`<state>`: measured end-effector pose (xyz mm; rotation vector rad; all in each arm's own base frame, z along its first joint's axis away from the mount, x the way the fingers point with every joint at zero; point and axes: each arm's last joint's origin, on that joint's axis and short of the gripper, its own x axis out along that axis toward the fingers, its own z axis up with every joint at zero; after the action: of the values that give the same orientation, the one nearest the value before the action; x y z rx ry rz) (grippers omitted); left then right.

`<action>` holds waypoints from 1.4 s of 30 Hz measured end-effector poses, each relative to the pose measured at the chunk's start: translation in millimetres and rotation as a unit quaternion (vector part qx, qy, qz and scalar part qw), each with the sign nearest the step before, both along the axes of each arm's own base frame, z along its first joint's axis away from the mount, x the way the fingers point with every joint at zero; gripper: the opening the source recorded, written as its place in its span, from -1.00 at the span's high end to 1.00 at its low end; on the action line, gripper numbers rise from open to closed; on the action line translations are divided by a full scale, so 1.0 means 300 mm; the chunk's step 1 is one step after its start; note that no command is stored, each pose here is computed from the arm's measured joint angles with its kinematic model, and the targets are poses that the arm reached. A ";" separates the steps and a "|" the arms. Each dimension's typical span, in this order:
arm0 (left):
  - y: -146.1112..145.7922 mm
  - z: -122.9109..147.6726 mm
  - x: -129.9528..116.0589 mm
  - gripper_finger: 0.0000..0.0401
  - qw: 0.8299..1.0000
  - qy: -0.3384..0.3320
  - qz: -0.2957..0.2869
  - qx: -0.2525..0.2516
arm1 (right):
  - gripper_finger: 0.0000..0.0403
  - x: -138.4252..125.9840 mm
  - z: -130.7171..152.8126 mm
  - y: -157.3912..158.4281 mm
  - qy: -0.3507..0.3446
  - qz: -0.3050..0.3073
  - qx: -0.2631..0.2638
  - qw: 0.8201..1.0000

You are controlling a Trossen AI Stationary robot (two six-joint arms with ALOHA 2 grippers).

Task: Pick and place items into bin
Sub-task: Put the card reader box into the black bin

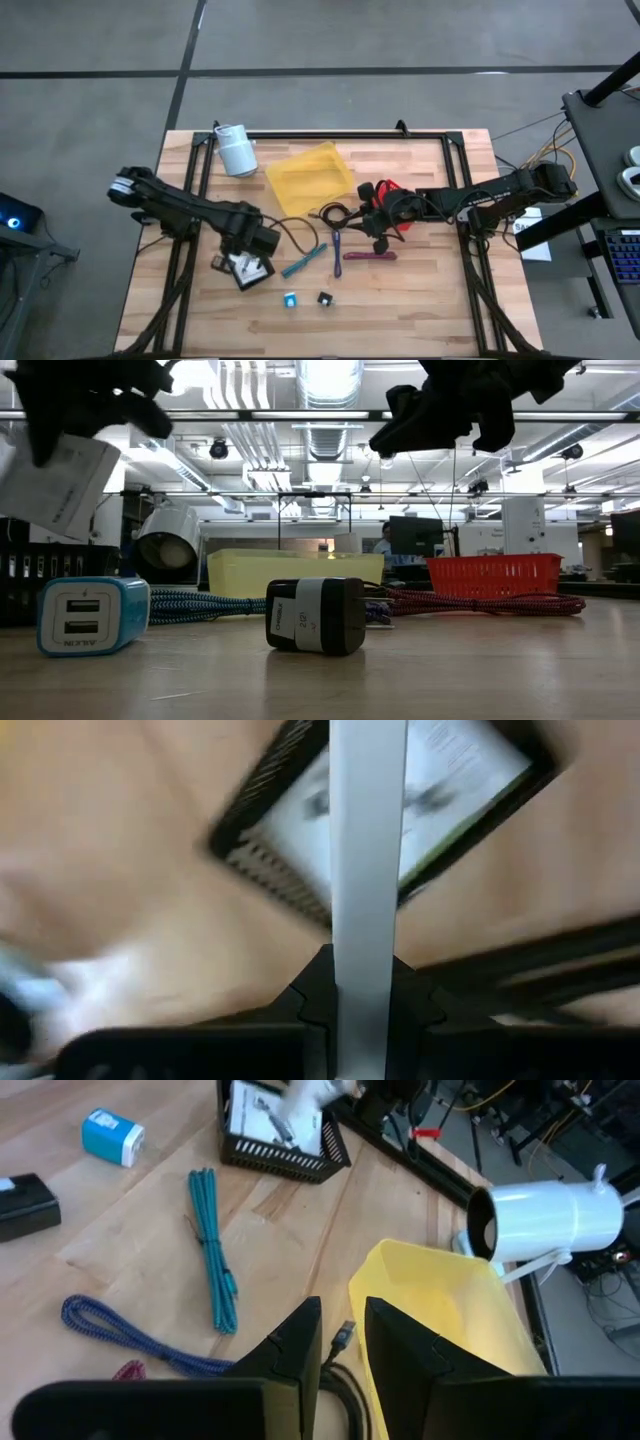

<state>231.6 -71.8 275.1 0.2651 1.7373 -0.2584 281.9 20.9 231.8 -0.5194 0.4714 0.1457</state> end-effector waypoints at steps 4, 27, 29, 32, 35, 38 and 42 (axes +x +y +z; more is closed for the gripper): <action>0.014 0.008 0.023 0.89 0.988 -0.021 -0.134 0.074 | 0.66 0.004 0.007 0.000 -0.013 0.000 0.001 1.000; -0.046 0.031 -0.054 0.89 0.935 -0.178 -0.306 0.028 | 0.66 0.009 0.018 0.001 -0.028 -0.052 0.108 0.992; -0.036 0.005 -0.083 0.89 0.936 -0.167 -0.309 0.030 | 0.66 0.009 0.018 0.001 -0.028 -0.052 0.108 0.992; -0.021 -0.026 -0.113 0.89 0.933 -0.171 -0.315 0.038 | 0.66 0.009 0.018 0.001 -0.028 -0.052 0.108 0.992; -0.015 -0.061 -0.127 0.89 0.927 -0.185 -0.324 0.037 | 0.66 0.009 0.019 0.001 -0.030 -0.052 0.109 0.992; -0.007 -0.099 -0.145 0.89 0.925 -0.176 -0.334 0.041 | 0.66 0.010 0.022 0.001 -0.034 -0.056 0.118 0.991; 0.003 -0.137 -0.150 0.89 0.919 -0.171 -0.348 0.075 | 0.66 0.011 0.023 0.001 -0.036 -0.057 0.121 0.990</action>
<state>186.6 -71.0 234.0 0.9891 1.2609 -0.5571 285.2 21.3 238.8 -0.2590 0.4046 0.0732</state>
